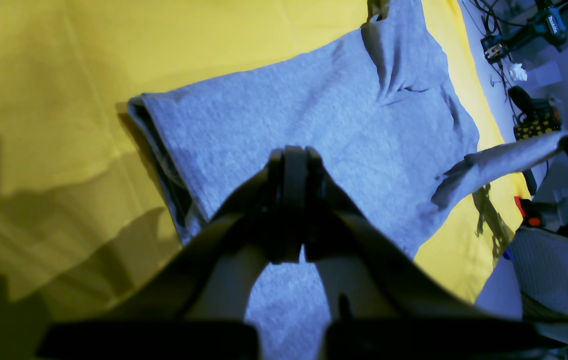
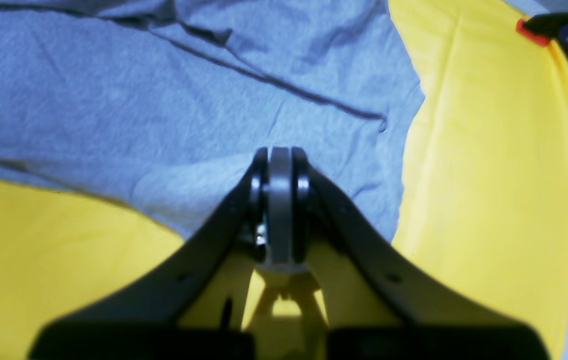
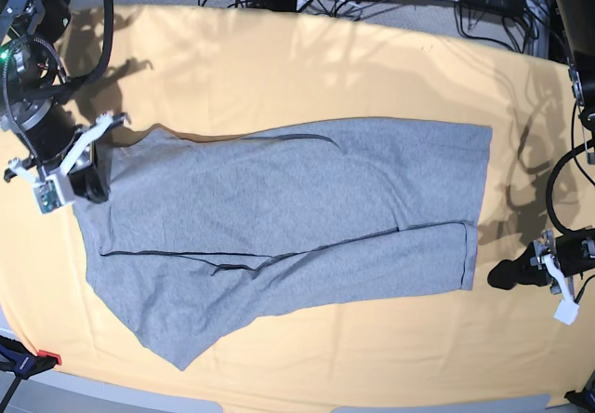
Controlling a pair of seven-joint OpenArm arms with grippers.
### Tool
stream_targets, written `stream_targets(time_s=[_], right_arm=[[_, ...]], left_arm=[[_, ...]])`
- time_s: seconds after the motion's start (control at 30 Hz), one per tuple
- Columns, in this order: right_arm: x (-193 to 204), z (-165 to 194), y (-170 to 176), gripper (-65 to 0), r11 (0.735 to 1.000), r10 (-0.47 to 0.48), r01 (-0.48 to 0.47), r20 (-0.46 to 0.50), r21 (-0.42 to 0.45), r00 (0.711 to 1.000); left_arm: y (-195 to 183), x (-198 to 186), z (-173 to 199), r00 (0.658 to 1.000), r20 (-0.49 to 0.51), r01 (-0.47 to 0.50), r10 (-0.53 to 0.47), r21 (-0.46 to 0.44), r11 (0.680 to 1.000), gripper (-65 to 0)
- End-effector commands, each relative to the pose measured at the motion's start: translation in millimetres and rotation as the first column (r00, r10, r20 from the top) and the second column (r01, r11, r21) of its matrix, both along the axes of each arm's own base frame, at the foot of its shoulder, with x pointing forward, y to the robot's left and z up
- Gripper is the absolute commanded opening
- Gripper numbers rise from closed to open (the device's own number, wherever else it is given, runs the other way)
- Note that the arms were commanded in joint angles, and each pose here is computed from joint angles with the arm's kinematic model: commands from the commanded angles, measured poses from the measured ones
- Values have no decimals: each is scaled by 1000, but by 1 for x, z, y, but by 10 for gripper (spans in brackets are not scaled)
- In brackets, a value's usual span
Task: Layout the t-shirt on the table in an organized manner, then fold the t-shirt properly
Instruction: 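Pull the grasped shirt corner outward with the right gripper to spread it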
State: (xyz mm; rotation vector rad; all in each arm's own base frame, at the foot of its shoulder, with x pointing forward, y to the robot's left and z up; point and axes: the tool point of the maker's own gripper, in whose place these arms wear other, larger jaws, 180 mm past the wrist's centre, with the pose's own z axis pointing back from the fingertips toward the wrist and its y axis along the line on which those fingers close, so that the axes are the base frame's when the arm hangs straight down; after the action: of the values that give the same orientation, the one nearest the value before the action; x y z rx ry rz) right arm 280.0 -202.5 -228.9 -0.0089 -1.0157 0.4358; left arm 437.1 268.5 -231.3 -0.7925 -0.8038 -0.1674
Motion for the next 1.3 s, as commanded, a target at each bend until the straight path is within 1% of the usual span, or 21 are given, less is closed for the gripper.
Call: stream_targets(time_s=[0.0, 0.07, 0.13, 0.2, 0.23, 0.37, 0.5, 0.57, 0.7, 0.77, 0.83, 0.9, 0.97, 1.03, 1.13, 1.27], right_arm=[[0, 6, -2, -650, 1000, 7, -7, 18, -17, 1000], [-9, -5, -6, -650, 999, -2, 1, -23, -35, 1000], [-18, -16, -8, -650, 999, -15, 13, -64, -34, 998], [-26, -24, -10, -650, 999, -40, 37, -99, -24, 994], [-30, -29, -14, -650, 998, -60, 56, -116, -37, 991], [-45, -44, -36, -650, 982, -171, 153, -172, -110, 970], [-63, -58, -49, -650, 967, -234, 202, -224, -153, 946], [-73, -63, -52, -650, 964, -245, 208, -251, -164, 936], [-88, -67, -66, -650, 953, -276, 225, -278, -202, 920], [-92, -61, -75, -650, 944, -300, 243, -269, -226, 915], [-95, -52, -78, -650, 940, -314, 260, -259, -220, 914], [-101, -45, -71, -650, 949, -291, 241, -273, -203, 917], [-112, -48, -67, -650, 959, -268, 220, -315, -181, 910], [-122, -54, -58, -650, 973, -220, 176, -358, -151, 907], [-132, -59, -38, -650, 991, -131, 116, -399, -61, 907], [-138, -59, -16, -650, 995, -51, 82, -423, 54, 905]], left_arm=[[6, 9, 28, 997, 78, -16, 17, -17, 1000, -650], [6, 9, 29, 997, 78, -16, 17, -18, 1000, -650], [6, 9, 29, 997, 78, -16, 17, -18, 1000, -650], [6, 9, 29, 997, 78, -16, 17, -19, 1000, -650], [6, 9, 29, 997, 78, -16, 17, -19, 1000, -650], [6, 9, 28, 997, 78, -16, 17, -18, 1000, -650], [6, 9, 29, 997, 78, -16, 17, -18, 1000, -650], [6, 9, 28, 997, 78, -16, 17, -18, 1000, -650], [6, 9, 29, 997, 79, -16, 17, -19, 1000, -650], [6, 9, 29, 997, 79, -16, 17, -19, 1000, -650], [6, 9, 29, 997, 78, -16, 18, -19, 1000, -650], [6, 9, 29, 997, 79, -16, 17, -19, 1000, -650], [6, 9, 29, 997, 79, -16, 17, -19, 1000, -650], [6, 10, 29, 997, 81, -15, 17, -22, 1000, -650], [6, 10, 29, 997, 80, -16, 17, -22, 1000, -650], [6, 9, 29, 997, 80, -16, 17, -22, 1000, -650]])
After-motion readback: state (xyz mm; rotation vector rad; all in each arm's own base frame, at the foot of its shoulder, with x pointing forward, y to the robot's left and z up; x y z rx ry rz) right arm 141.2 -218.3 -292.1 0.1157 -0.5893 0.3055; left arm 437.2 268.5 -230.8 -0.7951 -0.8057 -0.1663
